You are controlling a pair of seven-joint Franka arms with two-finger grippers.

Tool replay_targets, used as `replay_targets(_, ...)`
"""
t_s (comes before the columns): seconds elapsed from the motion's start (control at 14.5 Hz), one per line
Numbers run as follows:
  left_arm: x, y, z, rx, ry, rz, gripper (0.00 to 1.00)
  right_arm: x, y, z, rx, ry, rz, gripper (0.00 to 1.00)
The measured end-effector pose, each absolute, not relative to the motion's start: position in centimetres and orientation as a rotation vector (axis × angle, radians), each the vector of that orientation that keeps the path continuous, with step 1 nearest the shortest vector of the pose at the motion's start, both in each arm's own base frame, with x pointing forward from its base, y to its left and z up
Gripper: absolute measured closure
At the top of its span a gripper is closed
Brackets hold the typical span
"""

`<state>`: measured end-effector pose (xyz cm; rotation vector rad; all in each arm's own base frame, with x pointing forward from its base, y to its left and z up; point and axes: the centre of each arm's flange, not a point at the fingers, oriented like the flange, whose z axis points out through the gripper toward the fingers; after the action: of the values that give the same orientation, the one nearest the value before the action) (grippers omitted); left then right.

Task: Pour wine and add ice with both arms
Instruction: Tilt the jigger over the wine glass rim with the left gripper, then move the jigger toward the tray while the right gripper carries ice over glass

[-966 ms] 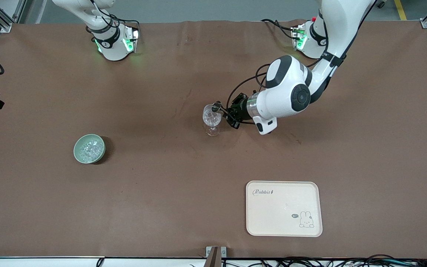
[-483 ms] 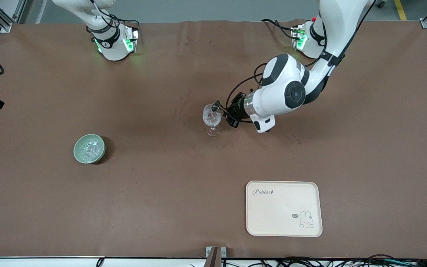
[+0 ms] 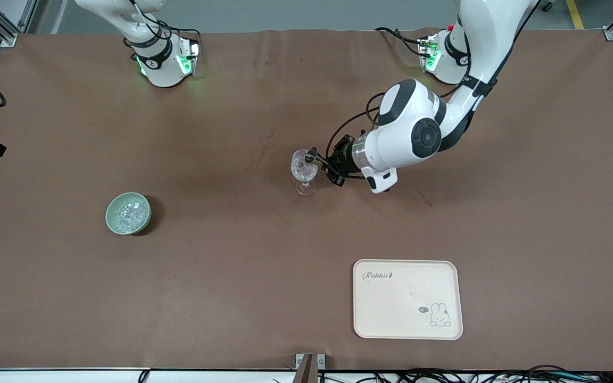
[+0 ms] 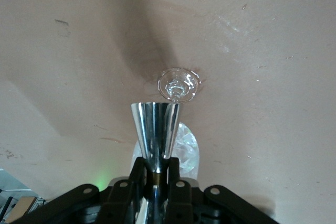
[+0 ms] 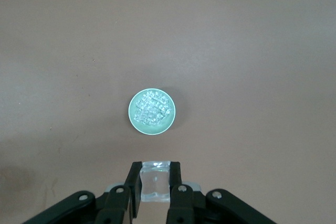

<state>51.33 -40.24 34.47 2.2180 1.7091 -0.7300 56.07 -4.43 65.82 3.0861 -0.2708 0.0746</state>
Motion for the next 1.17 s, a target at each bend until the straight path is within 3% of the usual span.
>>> replay_targets(0.55,53.2,-39.8,35.0,2.111,1.613,-0.837,0.79,55.7,-3.3,65.4,3.090,-0.250,0.005,0.75)
replay_targets(1.17,64.4,-26.3,34.5,1.780,1.600,-0.977,0.79,53.4,14.6,64.7,3.132,-0.367,-0.097,0.75)
